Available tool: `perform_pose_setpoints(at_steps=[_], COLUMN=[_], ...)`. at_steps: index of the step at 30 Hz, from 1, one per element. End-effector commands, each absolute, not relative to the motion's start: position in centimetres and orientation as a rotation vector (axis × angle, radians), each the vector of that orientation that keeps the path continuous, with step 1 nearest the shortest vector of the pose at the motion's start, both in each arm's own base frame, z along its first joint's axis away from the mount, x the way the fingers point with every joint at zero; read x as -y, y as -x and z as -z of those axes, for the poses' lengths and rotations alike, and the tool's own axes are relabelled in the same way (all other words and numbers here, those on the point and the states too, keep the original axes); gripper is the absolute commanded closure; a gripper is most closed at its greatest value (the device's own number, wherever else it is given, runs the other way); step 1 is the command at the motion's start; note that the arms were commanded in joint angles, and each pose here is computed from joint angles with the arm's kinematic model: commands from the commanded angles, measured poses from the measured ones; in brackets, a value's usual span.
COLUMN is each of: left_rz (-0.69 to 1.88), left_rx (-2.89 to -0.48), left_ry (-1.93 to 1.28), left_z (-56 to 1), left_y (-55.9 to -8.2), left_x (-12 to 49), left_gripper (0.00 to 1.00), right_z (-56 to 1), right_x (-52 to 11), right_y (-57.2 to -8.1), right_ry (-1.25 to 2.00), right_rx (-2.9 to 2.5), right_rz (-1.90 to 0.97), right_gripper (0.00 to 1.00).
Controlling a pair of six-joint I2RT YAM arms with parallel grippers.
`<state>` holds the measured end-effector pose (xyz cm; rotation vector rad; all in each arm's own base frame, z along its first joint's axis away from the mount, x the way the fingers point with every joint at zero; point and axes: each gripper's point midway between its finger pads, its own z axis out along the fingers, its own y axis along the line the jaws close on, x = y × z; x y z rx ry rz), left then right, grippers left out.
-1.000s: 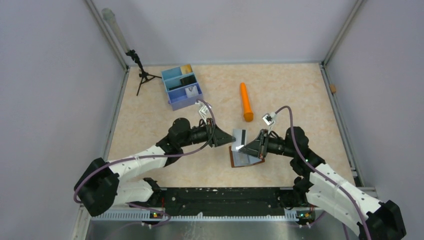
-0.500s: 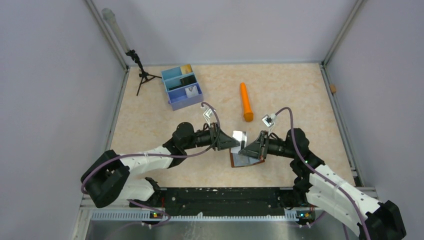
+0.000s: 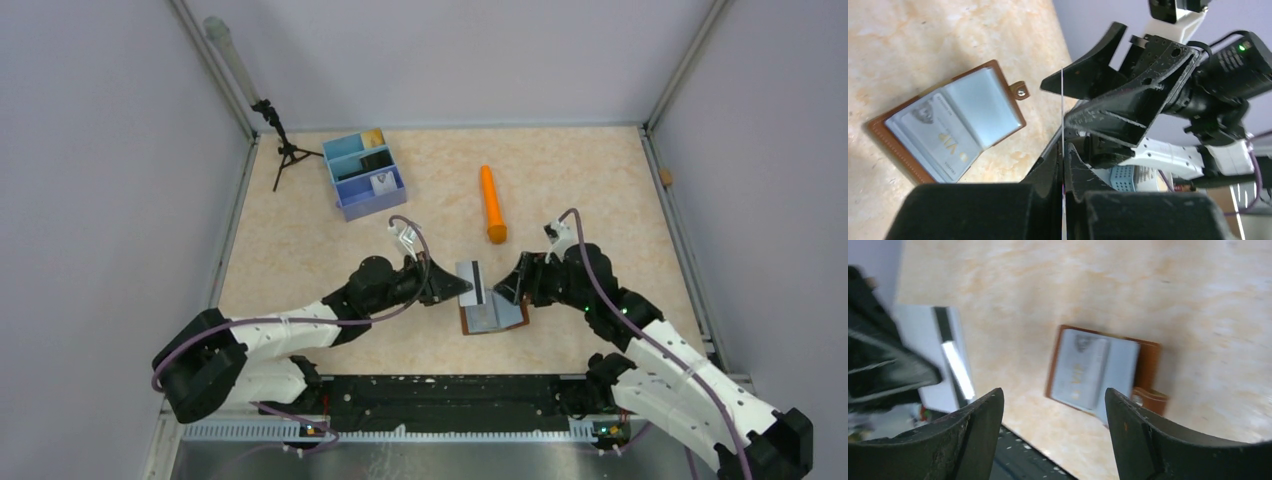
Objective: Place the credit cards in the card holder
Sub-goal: Insert the credit card into the card holder.
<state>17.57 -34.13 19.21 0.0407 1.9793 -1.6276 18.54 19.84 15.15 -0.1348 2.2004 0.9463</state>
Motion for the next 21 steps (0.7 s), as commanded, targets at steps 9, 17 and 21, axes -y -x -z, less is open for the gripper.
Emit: perform_pose_setpoints(at_steps=[9,17,21], left_rz=[1.549,1.549,1.493], left_rx=[-2.115,-2.158,-2.187], left_ry=[0.19,0.229,0.268], left_z=[-14.7,-12.6,-11.3], left_y=[-17.7,-18.1,-18.6], left_x=[37.5,39.0,38.8], left_gripper=[1.0,1.0,1.0], right_z=[-8.1,-6.8,-5.6], right_x=[-13.0,-15.2,-15.2], right_y=[-20.4,-20.7,-20.5], right_ry=[-0.105,-0.064,-0.061], right_rx=[-2.452,-2.469,-2.517], right_rz=[-0.365,-0.473,-0.44], right_gripper=[0.19,0.23,0.23])
